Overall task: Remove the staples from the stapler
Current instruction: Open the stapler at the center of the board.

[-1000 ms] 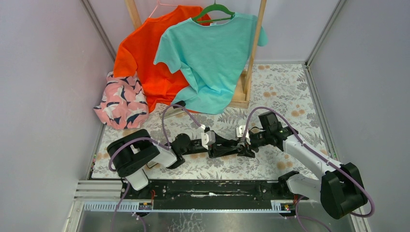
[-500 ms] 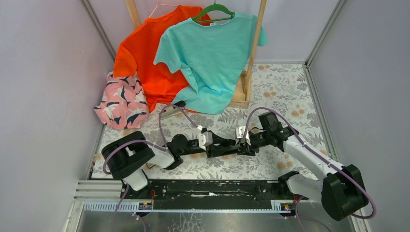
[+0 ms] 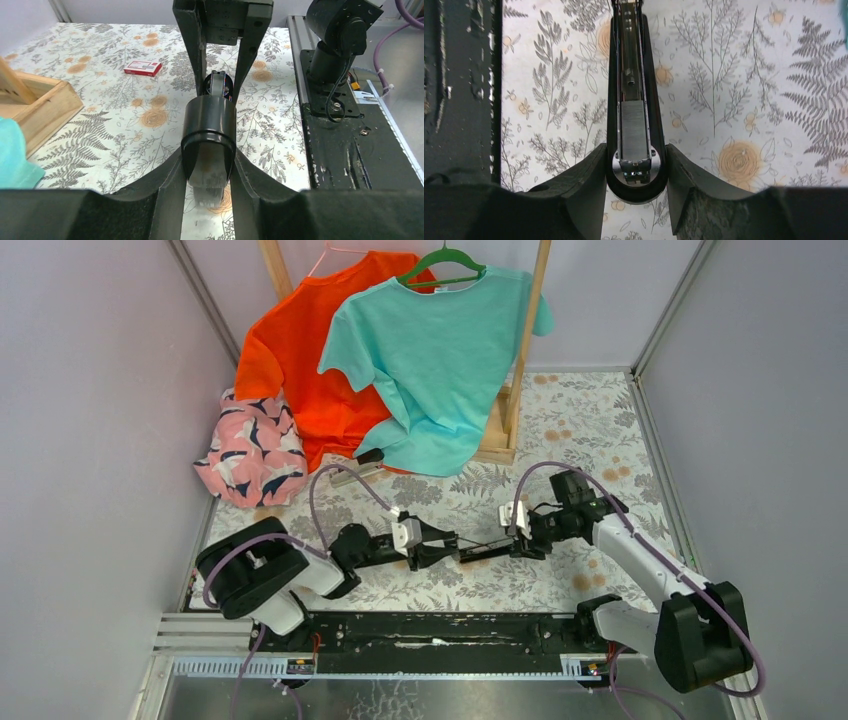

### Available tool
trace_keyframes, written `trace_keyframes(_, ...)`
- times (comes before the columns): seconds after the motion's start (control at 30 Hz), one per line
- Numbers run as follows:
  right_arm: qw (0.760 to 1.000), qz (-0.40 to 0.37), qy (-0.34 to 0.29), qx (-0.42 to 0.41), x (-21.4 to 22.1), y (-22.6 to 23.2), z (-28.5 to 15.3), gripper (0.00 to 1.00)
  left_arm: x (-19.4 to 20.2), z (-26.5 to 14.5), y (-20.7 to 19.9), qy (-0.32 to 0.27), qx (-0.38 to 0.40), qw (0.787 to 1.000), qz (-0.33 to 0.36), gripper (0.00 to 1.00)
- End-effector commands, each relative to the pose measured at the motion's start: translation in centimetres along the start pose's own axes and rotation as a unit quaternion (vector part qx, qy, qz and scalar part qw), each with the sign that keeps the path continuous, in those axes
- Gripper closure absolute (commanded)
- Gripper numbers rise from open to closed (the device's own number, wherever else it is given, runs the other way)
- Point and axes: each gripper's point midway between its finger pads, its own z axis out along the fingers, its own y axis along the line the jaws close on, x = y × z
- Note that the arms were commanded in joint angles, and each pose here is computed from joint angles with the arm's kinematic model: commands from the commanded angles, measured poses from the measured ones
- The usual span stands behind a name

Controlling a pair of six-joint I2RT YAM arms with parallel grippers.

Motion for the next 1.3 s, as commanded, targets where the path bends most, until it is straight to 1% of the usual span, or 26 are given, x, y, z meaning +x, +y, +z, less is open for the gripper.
trace_keyframes(0.0,0.999,0.014,0.039,0.013,3.0,-0.7,-1.4,0.89,-3.4,-0.9,1.2,-0.055,-0.028,0.996,0.061,1.0)
trace_keyframes(0.2,0.997,0.045,0.059,0.017,6.4,-1.4,-1.2,0.91,-2.3,-2.2,2.0,-0.031,-0.06,0.996,0.052,1.0)
trace_keyframes(0.3,0.996,0.059,0.056,0.02,6.5,-1.9,-1.6,0.92,-1.8,-2.7,2.4,-0.021,-0.078,0.996,0.039,1.0)
trace_keyframes(0.43,0.994,0.067,0.077,0.028,7.3,-2.3,-1.8,0.92,-1.0,-3.2,3.0,-0.007,-0.1,0.995,0.021,1.0)
trace_keyframes(0.53,0.992,0.076,0.097,0.038,8.1,-2.5,-2.0,0.92,0.0,-3.1,3.6,0.015,-0.113,0.993,0.008,1.0)
trace_keyframes(0.63,0.99,0.088,0.103,0.04,8.6,-2.5,-1.8,0.92,1.2,-2.7,4.0,0.043,-0.117,0.992,-0.009,1.0)
trace_keyframes(0.73,0.988,0.101,0.11,0.049,8.9,-2.9,-1.8,0.92,1.9,-2.6,4.4,0.055,-0.124,0.991,-0.016,1.0)
trace_keyframes(0.8,0.986,0.109,0.115,0.055,9.2,-3.1,-1.8,0.91,2.3,-2.7,4.8,0.062,-0.135,0.989,-0.021,0.95)
trace_keyframes(0.87,0.985,0.113,0.119,0.054,9.4,-3.1,-1.7,0.91,2.8,-2.8,5.0,0.073,-0.139,0.987,-0.025,0.95)
trace_keyframes(1.27,0.986,0.107,0.114,0.054,9.3,-3.1,-1.4,0.91,2.9,-2.7,4.9,0.078,-0.132,0.988,-0.019,0.97)
